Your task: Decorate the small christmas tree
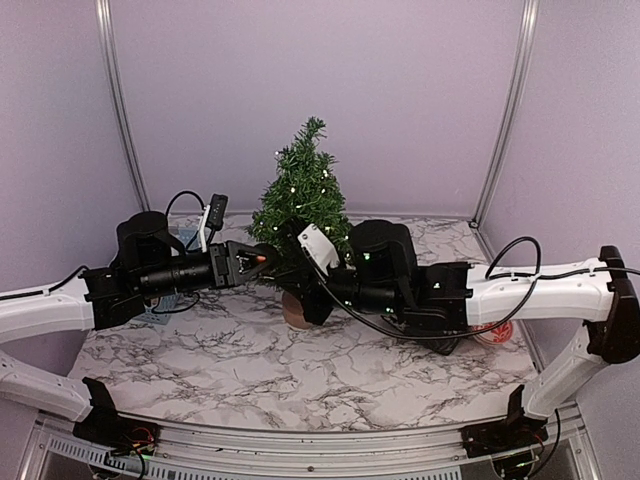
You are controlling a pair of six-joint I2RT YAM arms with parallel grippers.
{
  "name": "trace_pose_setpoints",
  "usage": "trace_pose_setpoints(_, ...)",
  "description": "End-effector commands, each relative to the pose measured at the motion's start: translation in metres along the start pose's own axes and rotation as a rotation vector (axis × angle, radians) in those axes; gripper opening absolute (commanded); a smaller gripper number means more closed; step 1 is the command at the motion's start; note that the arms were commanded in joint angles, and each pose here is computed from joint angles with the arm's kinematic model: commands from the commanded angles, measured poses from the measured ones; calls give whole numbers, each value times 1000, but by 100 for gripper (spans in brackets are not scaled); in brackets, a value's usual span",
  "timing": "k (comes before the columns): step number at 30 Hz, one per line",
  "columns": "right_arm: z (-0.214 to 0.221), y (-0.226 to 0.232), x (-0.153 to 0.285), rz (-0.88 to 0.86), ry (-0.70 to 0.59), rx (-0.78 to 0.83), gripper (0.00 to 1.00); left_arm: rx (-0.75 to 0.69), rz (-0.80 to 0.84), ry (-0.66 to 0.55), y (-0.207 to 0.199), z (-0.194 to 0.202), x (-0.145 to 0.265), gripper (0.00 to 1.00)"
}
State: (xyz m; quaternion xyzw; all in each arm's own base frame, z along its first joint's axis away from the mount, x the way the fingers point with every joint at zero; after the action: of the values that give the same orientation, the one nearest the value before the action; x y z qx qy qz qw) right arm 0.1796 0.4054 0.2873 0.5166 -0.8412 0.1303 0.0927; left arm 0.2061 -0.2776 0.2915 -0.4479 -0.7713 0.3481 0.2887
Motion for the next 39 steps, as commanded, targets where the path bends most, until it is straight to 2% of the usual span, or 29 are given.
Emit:
trace_pose_setpoints(1,-8,-13,12,60,-28,-14,0,-2,-19,-38,5,-2,-2,36)
trace_pose_setpoints(7,-3,-19,9,61,-11,-52,0,1,-31,-32,8,-1,-5,36)
trace_pose_setpoints(10,-3,-25,13,55,-20,-135,20,-65,17,-49,-4,-6,1,39)
trace_pose_setpoints(14,-8,-32,25,9,-99,-268,31,-177,94,-81,-19,-9,13,42)
trace_pose_setpoints(19,-25,-33,37,-79,-186,-349,34,-315,172,-104,-37,-9,23,44)
trace_pose_setpoints(25,-39,-21,33,-207,-223,-384,35,-465,236,-101,-54,-7,29,45)
trace_pose_setpoints(37,-45,-5,12,-355,-216,-392,35,-512,261,-97,-65,-5,24,44)
trace_pose_setpoints(39,-44,-4,6,-367,-201,-390,31,-511,258,-98,-65,-5,24,44)
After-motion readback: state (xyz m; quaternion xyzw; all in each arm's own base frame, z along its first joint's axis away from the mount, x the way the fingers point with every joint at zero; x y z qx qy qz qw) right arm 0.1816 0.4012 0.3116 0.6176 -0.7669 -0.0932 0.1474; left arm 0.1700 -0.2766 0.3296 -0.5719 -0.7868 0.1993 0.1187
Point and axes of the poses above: each gripper's point midway between its finger pads, its own x axis back along the fingers, its own y axis along the line the jaws close on, z = x × y, the point moved 5 cm from there along x, back along the fingers, and after that the axes turned 10 degrees about x, right-handed, at the moved point
